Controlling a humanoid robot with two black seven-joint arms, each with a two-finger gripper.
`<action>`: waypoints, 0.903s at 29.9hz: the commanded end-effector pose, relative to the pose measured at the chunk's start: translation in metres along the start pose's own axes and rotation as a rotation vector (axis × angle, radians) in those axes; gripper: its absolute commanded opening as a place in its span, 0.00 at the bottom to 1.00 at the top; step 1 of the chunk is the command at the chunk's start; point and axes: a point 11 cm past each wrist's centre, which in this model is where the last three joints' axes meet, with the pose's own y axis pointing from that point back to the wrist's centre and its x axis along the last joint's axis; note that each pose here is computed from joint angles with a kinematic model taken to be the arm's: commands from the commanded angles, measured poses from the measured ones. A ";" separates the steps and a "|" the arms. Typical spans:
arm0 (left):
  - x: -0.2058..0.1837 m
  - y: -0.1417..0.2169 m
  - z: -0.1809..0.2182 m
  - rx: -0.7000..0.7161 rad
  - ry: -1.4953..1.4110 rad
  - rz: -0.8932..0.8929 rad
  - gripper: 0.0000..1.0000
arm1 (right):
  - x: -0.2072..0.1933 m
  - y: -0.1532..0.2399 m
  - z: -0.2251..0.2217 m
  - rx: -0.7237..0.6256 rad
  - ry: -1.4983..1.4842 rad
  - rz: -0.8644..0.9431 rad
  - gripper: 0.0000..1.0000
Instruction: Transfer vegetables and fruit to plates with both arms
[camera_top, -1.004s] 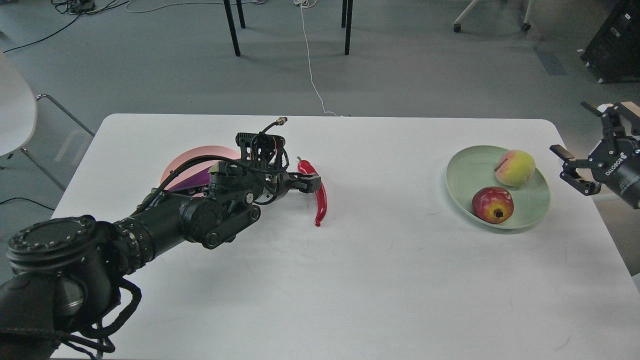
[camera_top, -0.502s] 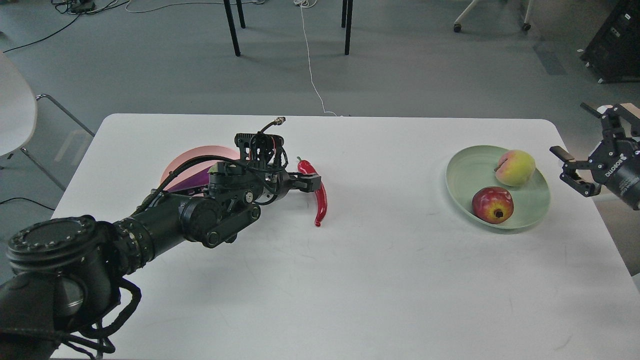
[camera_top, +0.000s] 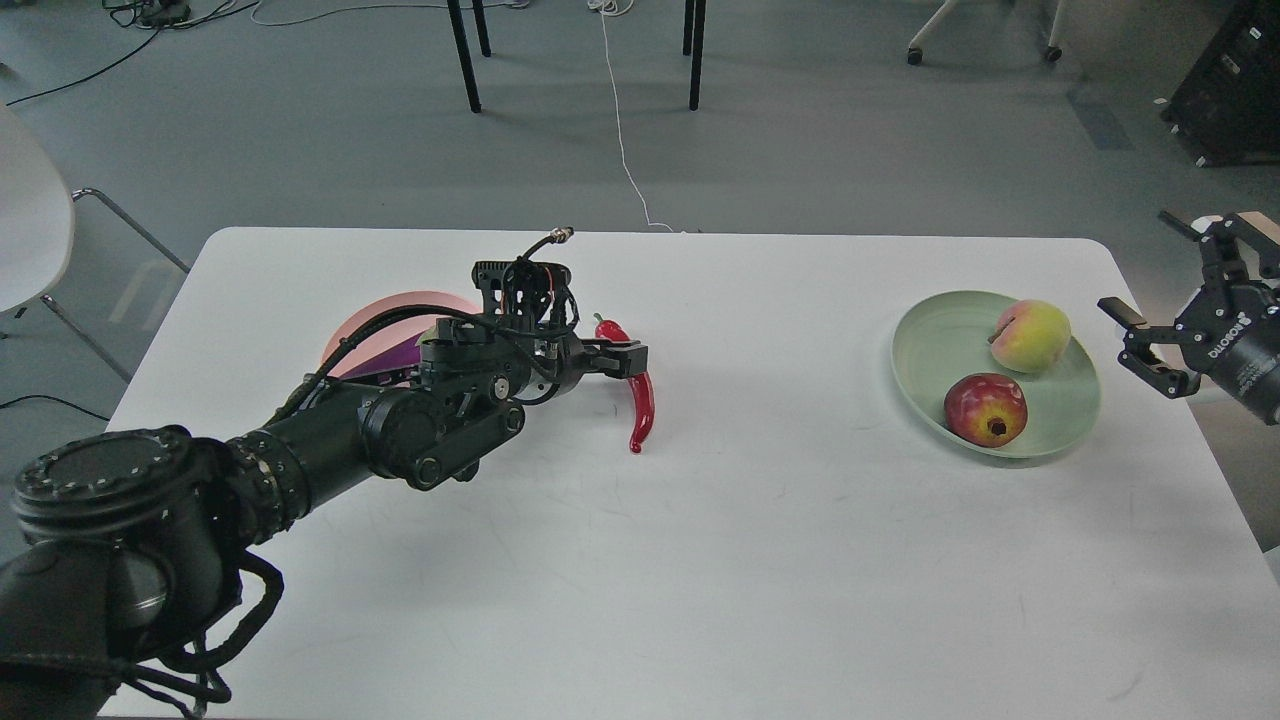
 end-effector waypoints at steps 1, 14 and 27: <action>-0.001 0.000 -0.001 0.005 -0.001 0.000 0.98 | 0.000 0.000 0.000 0.000 0.000 0.000 0.97; -0.010 -0.002 -0.002 0.006 -0.013 -0.015 0.98 | 0.001 0.001 0.001 -0.001 -0.001 0.003 0.97; -0.007 -0.001 0.001 -0.002 -0.011 -0.012 0.98 | 0.001 0.001 0.001 -0.002 -0.002 0.004 0.97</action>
